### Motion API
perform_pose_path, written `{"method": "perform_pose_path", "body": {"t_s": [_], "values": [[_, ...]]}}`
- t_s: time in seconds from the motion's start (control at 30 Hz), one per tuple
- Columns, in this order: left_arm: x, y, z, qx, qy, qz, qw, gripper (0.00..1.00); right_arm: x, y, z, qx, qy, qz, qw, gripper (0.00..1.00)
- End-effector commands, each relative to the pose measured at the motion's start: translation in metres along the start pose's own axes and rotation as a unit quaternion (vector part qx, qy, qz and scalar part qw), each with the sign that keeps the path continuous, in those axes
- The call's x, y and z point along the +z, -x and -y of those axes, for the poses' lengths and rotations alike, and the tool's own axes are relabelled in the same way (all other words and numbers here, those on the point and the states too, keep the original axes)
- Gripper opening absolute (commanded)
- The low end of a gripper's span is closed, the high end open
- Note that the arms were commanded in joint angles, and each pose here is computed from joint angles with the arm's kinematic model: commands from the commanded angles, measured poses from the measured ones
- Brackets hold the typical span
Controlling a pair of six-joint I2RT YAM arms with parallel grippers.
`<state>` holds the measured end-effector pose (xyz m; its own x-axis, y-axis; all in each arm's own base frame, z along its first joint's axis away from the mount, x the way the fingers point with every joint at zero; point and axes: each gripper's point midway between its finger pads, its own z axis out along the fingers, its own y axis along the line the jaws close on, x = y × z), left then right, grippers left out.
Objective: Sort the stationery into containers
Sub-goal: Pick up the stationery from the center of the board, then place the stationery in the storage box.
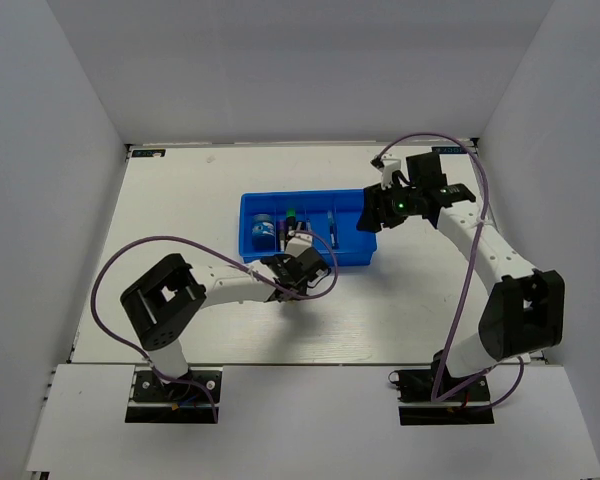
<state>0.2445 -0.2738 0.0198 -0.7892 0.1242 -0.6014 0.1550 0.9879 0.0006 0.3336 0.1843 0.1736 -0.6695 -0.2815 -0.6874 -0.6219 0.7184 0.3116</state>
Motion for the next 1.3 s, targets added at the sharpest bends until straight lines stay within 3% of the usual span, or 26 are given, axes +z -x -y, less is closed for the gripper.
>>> {"method": "perform_pose_path", "body": {"t_s": [0.0, 0.03, 0.1, 0.23, 0.37, 0.53, 0.57, 0.63, 0.7, 0.77, 0.83, 0.87, 0.9, 0.97, 1.0, 1.07, 1.2, 1.27], "values": [[-0.02, 0.008, 0.002, 0.017, -0.008, 0.014, 1.0, 0.07, -0.016, 0.008, -0.006, -0.013, 0.002, 0.03, 0.999, 0.66], [-0.029, 0.015, 0.008, 0.025, -0.018, 0.023, 0.999, 0.05, -0.018, 0.006, -0.002, -0.017, -0.003, 0.031, 0.999, 0.75], [-0.037, 0.023, 0.015, 0.03, -0.028, 0.032, 0.999, 0.05, -0.026, 0.003, 0.004, -0.02, -0.025, 0.037, 0.999, 0.76], [-0.067, 0.059, 0.039, 0.035, -0.07, 0.07, 0.994, 0.05, -0.043, -0.005, 0.007, -0.044, -0.062, 0.052, 0.996, 0.71], [-0.08, 0.093, 0.063, 0.042, -0.101, 0.099, 0.989, 0.05, -0.055, -0.023, 0.017, -0.051, -0.102, 0.059, 0.992, 0.0], [-0.093, 0.165, 0.102, 0.002, -0.164, 0.14, 0.976, 0.05, -0.059, -0.06, 0.034, -0.032, -0.16, 0.047, 0.985, 0.0], [-0.072, 0.166, 0.104, -0.002, -0.156, 0.13, 0.979, 0.05, -0.06, -0.068, 0.037, -0.028, -0.17, 0.041, 0.984, 0.0], [-0.069, 0.191, 0.117, -0.021, -0.177, 0.145, 0.973, 0.06, -0.059, -0.081, 0.039, -0.019, -0.18, 0.036, 0.983, 0.0], [-0.041, 0.195, 0.123, -0.037, -0.179, 0.132, 0.974, 0.1, -0.064, -0.083, 0.04, -0.017, -0.187, 0.045, 0.981, 0.0], [-0.044, 0.215, 0.137, -0.06, -0.208, 0.137, 0.967, 0.15, -0.062, -0.091, 0.041, -0.013, -0.186, 0.04, 0.982, 0.0], [-0.025, 0.219, 0.14, -0.067, -0.201, 0.127, 0.969, 0.28, -0.067, -0.092, 0.042, -0.009, -0.193, 0.046, 0.98, 0.0], [-0.009, 0.212, 0.142, -0.064, -0.193, 0.114, 0.973, 0.31, -0.068, -0.093, 0.043, -0.006, -0.195, 0.048, 0.98, 0.01], [-0.008, 0.215, 0.145, -0.064, -0.195, 0.115, 0.972, 0.4, -0.07, -0.092, 0.042, -0.005, -0.195, 0.055, 0.979, 0.11], [0.001, 0.213, 0.146, -0.065, -0.197, 0.108, 0.972, 0.55, -0.071, -0.093, 0.037, -0.003, -0.185, 0.06, 0.981, 0.2], [0.004, 0.215, 0.145, -0.069, -0.198, 0.107, 0.972, 0.64, -0.071, -0.093, 0.038, 0.0, -0.184, 0.062, 0.981, 0.32], [0.008, 0.213, 0.146, -0.073, -0.199, 0.101, 0.972, 0.74, -0.072, -0.094, 0.039, 0.002, -0.185, 0.061, 0.981, 0.48], [-0.007, 0.225, 0.143, -0.076, -0.207, 0.113, 0.969, 0.74, -0.072, -0.096, 0.038, 0.002, -0.178, 0.059, 0.982, 0.66], [-0.018, 0.229, 0.143, -0.064, -0.214, 0.12, 0.967, 0.53, -0.073, -0.095, 0.037, -0.001, -0.173, 0.063, 0.983, 0.79]]}}
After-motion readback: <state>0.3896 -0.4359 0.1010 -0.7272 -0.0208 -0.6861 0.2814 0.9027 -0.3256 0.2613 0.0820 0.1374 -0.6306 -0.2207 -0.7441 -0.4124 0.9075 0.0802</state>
